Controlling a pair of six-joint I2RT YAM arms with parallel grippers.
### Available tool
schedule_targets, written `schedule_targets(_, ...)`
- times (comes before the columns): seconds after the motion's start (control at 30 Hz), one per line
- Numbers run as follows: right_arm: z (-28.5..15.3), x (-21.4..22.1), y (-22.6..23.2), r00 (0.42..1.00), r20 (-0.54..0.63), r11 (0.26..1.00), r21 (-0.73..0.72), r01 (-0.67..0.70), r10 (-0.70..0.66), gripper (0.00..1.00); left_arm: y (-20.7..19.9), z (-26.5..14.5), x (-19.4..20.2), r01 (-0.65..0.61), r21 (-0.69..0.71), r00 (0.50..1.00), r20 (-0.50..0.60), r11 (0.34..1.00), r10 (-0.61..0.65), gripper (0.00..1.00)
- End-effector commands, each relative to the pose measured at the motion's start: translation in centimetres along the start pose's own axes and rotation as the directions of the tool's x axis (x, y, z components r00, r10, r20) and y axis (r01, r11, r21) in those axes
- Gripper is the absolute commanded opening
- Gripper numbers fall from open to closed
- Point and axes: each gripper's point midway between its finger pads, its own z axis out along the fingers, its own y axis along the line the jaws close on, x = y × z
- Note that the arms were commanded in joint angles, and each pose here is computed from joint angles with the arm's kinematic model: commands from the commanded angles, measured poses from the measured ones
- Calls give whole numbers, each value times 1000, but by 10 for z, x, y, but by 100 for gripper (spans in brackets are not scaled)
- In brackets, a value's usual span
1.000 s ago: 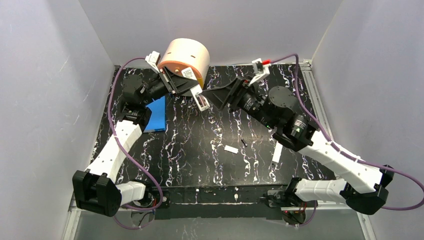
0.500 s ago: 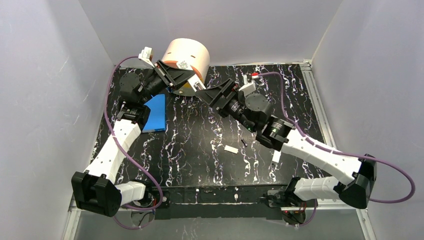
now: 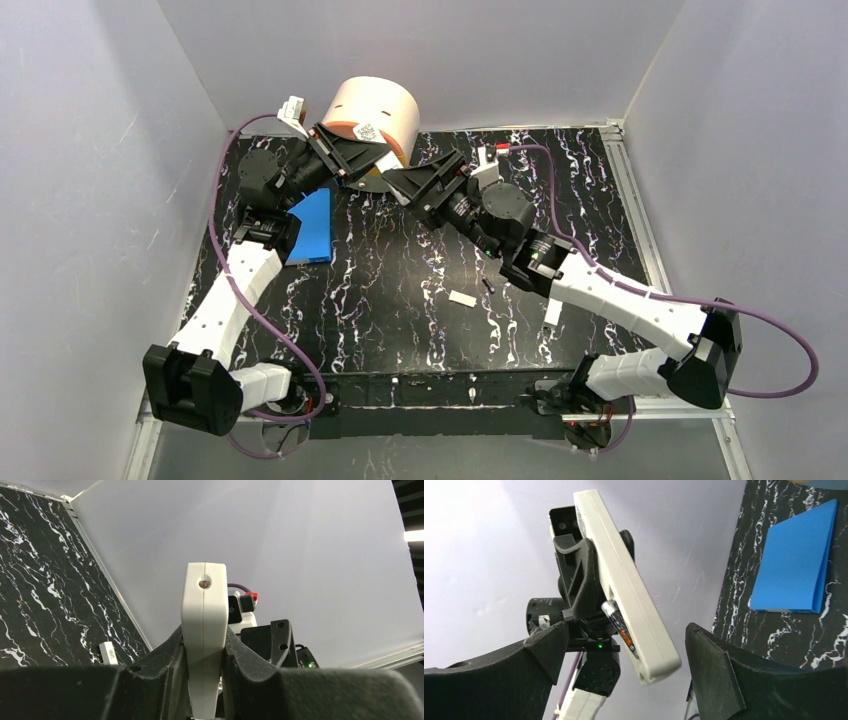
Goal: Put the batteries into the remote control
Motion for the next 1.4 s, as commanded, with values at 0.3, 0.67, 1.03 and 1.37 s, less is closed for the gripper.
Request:
schedule_targets(0.3,10,-7,34,994,-8,990,-89,-112,111,79,-36,-15,11,-136,131,990,-8,982,139,0)
schedule_targets(0.67,3,-1,22,992,-32,989,-77,-128,126,57,-43,-13,6,-122,162,992,10,979,122,0)
schedule_targets(1.03,-3,-5,19,995,-7,991,-87,-100,100,42,-46,-9,-2,-41,155,999,30,987,37,0)
schedule_targets(1.37,-6,-5,27,998,-10,986,-158,-56,55,99,-41,-11,3,-6,146,1000,15,989,4,0)
